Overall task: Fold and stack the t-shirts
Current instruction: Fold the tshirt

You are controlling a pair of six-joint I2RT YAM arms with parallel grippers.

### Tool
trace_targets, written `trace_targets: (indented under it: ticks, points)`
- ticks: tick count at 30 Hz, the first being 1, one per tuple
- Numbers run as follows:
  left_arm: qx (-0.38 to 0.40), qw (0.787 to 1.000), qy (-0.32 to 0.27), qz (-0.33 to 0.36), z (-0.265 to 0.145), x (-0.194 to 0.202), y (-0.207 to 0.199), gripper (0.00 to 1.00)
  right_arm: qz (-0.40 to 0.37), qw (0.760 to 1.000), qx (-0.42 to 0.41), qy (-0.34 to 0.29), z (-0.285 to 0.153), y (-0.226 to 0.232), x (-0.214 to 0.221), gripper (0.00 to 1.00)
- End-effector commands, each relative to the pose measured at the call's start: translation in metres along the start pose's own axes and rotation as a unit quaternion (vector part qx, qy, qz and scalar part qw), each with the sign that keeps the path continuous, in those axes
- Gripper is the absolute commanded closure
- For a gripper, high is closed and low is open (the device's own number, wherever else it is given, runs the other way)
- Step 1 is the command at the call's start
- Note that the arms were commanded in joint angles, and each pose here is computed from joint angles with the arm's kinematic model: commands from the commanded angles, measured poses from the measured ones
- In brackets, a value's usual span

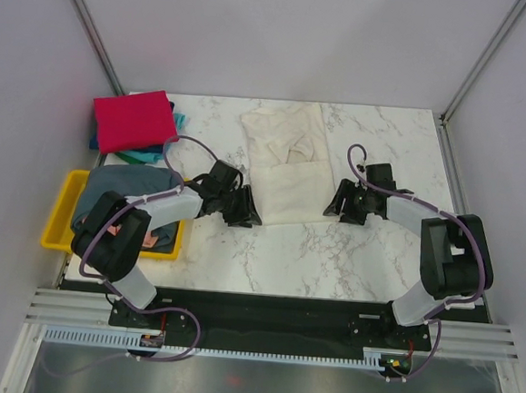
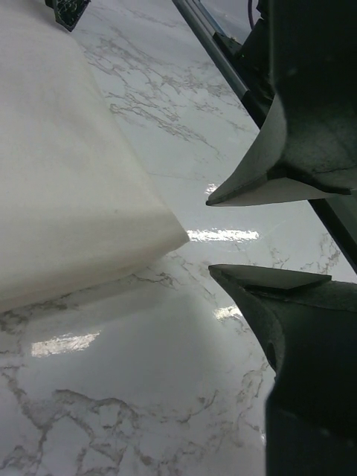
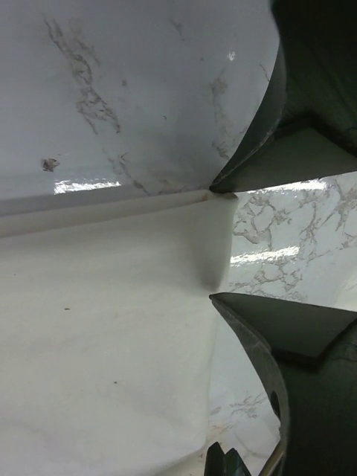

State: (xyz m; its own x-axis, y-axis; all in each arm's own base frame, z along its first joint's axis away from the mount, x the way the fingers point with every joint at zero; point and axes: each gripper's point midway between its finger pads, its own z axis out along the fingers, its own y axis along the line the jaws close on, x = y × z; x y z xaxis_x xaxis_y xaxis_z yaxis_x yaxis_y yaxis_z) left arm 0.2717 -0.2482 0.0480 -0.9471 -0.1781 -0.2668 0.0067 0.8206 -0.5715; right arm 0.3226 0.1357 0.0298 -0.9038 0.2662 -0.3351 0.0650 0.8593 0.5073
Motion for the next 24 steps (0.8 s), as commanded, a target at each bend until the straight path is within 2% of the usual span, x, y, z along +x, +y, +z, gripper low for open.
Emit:
trace_targets:
  ticks: [1,7,10,21,22,24]
  points:
    - [0.032,0.999,-0.028,-0.010,0.007,-0.010,-0.016,0.56,-0.006,1.000,-0.001,-0.006,0.004,-0.003,0.002,0.38]
    - [0.015,1.000,-0.026,-0.010,0.019,-0.004,-0.010,0.56,-0.008,1.000,0.006,0.000,0.009,-0.009,0.005,0.53]
    - [0.001,0.999,-0.031,-0.011,0.022,-0.005,-0.003,0.56,-0.010,1.000,0.006,0.002,0.011,-0.010,0.006,0.56]
    - [-0.018,0.999,-0.047,-0.006,0.041,-0.012,0.010,0.57,-0.011,1.000,0.009,0.011,0.015,-0.014,0.010,0.59]
    - [-0.022,0.999,-0.041,-0.007,0.045,-0.009,0.013,0.57,-0.012,1.000,0.009,0.011,0.015,-0.014,0.010,0.65]
    - [-0.009,0.999,-0.053,-0.002,0.047,-0.015,0.008,0.69,-0.011,1.000,0.009,0.012,0.016,-0.015,0.010,0.74]
